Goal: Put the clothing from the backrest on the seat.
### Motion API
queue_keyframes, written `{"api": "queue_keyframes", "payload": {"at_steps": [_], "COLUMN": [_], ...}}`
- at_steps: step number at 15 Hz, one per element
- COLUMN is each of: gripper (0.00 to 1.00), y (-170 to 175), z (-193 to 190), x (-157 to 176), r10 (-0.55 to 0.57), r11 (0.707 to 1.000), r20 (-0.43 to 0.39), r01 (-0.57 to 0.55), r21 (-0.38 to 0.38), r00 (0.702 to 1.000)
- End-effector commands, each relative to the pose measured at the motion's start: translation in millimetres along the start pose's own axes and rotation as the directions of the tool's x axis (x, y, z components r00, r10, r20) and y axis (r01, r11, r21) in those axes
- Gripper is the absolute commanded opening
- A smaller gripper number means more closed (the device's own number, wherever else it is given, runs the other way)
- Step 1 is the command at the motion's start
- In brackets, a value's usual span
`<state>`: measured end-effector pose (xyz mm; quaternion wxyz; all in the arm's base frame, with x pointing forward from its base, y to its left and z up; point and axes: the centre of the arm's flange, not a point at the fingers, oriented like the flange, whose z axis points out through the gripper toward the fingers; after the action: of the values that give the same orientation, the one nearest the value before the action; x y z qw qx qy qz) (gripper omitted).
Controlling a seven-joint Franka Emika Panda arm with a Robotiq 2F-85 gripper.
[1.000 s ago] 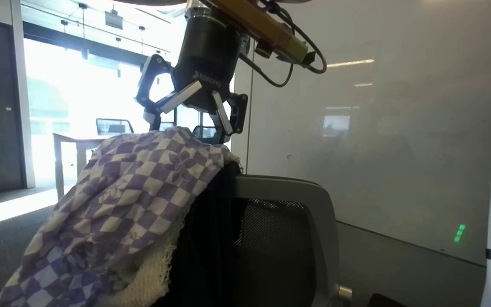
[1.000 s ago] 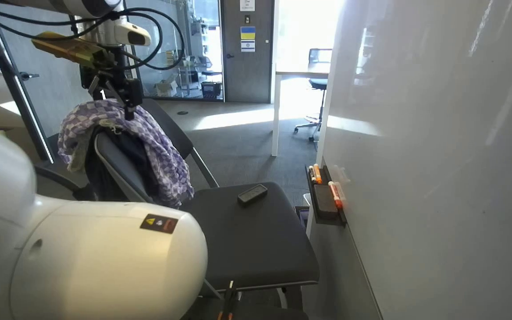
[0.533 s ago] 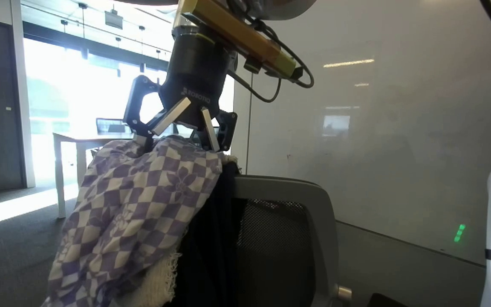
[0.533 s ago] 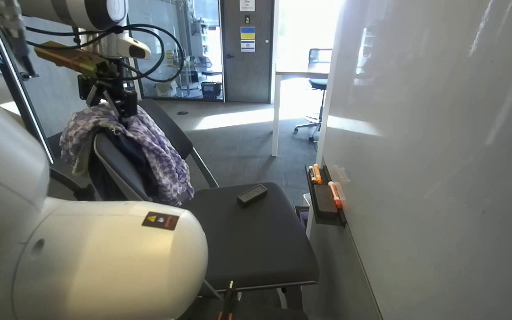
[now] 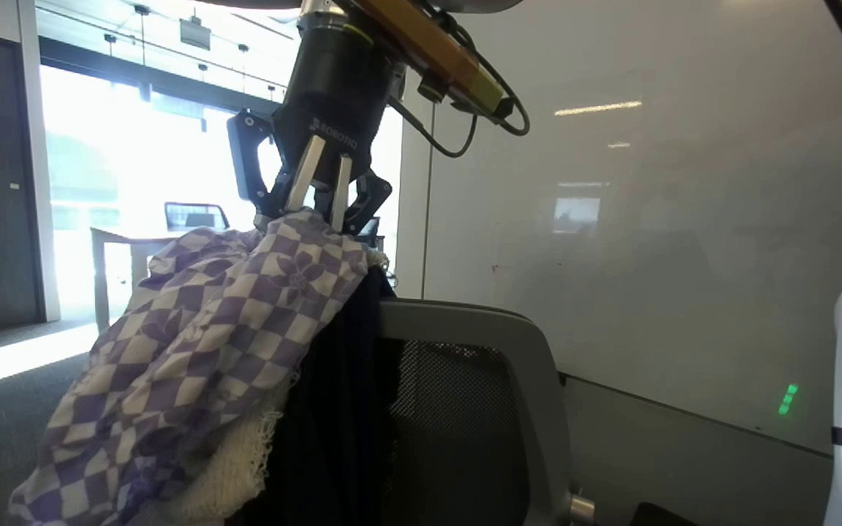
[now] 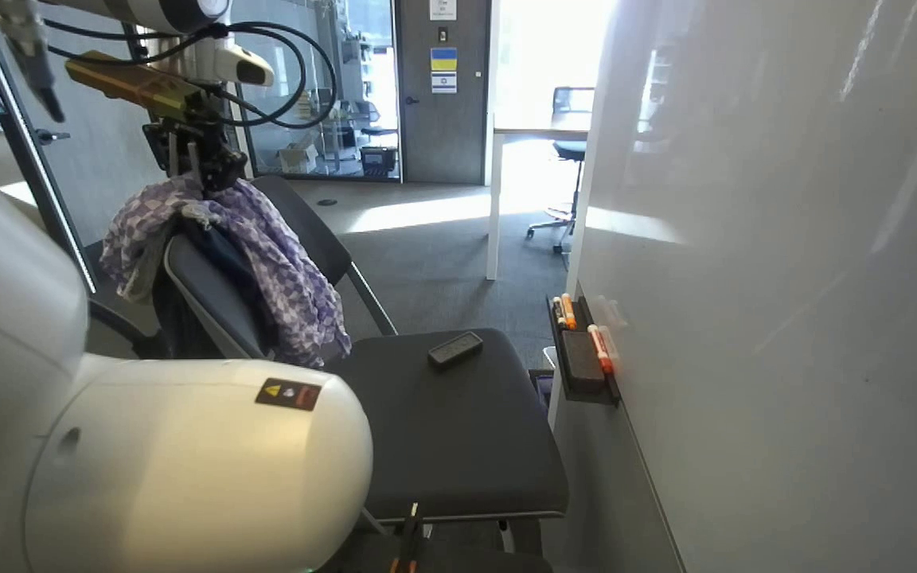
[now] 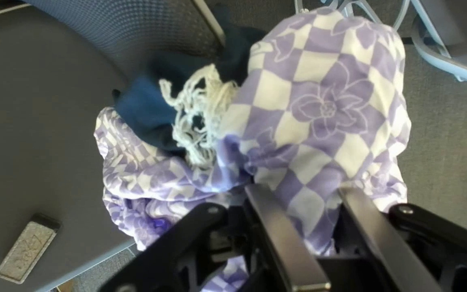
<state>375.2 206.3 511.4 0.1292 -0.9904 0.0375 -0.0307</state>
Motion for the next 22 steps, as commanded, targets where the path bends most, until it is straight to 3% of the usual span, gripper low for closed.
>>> {"api": "queue_keyframes", "payload": {"at_steps": [1,5,9,14,17,22], "gripper": [0.11,0.11,0.12,0.11,0.11,0.11], "y": [-14,-25,-38,-24,-3,28], "z": [-20,-53,-114,-169,-211,-274], "x": [-8,-15,-21,-2,10,0], "r10": [-0.036,-0.069,-0.157,-0.195,-0.145,-0.055], "r11": [0.999,0.997,0.986,0.963,0.966,0.969], "r20": [-0.009,-0.089,-0.264,-0.455,-0.555,-0.696], "r01": [0.037,0.072,0.135,0.081,-0.004,-0.131], "r21": [0.04,0.02,-0.1,-0.259,-0.258,-0.212], "r00": [0.999,0.994,0.952,0.869,0.819,0.716]}}
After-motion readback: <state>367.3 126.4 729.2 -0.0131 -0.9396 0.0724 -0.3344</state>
